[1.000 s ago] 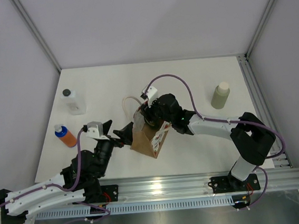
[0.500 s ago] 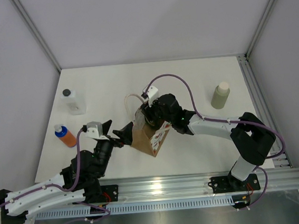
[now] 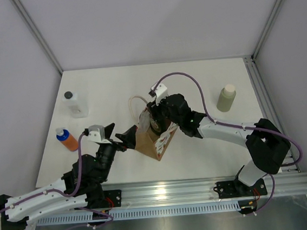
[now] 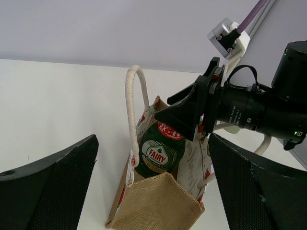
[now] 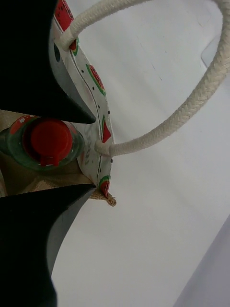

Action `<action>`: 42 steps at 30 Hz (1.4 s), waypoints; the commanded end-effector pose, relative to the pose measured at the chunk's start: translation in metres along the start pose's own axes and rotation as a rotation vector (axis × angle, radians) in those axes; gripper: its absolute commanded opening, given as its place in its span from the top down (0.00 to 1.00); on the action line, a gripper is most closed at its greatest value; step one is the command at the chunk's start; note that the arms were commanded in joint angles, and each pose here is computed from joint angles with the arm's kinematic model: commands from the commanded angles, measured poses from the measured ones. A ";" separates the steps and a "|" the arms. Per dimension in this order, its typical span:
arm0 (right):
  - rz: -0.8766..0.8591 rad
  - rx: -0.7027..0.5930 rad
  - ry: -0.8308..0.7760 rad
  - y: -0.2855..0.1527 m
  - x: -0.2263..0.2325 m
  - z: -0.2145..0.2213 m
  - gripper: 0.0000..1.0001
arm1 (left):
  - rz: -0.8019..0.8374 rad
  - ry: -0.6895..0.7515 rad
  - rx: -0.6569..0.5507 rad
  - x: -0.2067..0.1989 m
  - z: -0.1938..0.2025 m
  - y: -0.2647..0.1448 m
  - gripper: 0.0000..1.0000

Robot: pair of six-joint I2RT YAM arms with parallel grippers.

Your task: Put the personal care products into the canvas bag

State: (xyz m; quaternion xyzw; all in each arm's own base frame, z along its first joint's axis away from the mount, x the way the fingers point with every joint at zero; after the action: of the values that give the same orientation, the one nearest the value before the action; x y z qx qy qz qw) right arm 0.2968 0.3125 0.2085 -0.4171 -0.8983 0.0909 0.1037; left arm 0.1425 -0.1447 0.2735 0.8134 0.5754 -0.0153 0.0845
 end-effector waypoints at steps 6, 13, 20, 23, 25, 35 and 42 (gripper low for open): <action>0.105 -0.162 0.026 -0.029 -0.006 -0.077 0.42 | -0.006 -0.018 -0.017 0.000 -0.002 0.000 0.01; 0.375 -0.348 0.166 -0.089 -0.044 -0.136 0.20 | -0.012 0.012 -0.009 -0.003 0.001 0.004 0.01; 0.770 -0.305 0.402 -0.124 -0.144 -0.123 0.01 | -0.013 0.013 -0.012 -0.002 0.003 0.004 0.01; 0.925 -0.264 0.443 -0.137 -0.183 -0.103 0.01 | -0.009 0.008 -0.016 -0.002 0.002 0.004 0.01; 0.988 -0.235 0.449 -0.139 -0.197 -0.091 0.01 | -0.004 0.009 -0.013 -0.003 0.002 0.004 0.01; 1.189 -0.074 0.441 -0.136 -0.239 -0.026 0.01 | 0.004 0.008 -0.011 -0.004 0.002 0.004 0.01; 1.248 -0.001 0.425 -0.129 -0.256 0.007 0.00 | -0.002 0.021 -0.001 -0.005 0.003 0.006 0.01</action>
State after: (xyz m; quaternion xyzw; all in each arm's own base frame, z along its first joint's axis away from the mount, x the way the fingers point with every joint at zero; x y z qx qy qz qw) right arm 0.3589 0.0414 0.2094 -0.8551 -0.4690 0.0646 0.2115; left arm 0.1451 -0.1512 0.2661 0.8145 0.5761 -0.0070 0.0685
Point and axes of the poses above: each gripper's point midway between its finger pads, its own y axis out along the fingers, its own x axis along the line the jaws close on, z = x × y, the point moved 6 cm from there along -y, back along the fingers, and after that the axes turned 10 degrees about y, right-handed, at the moved point
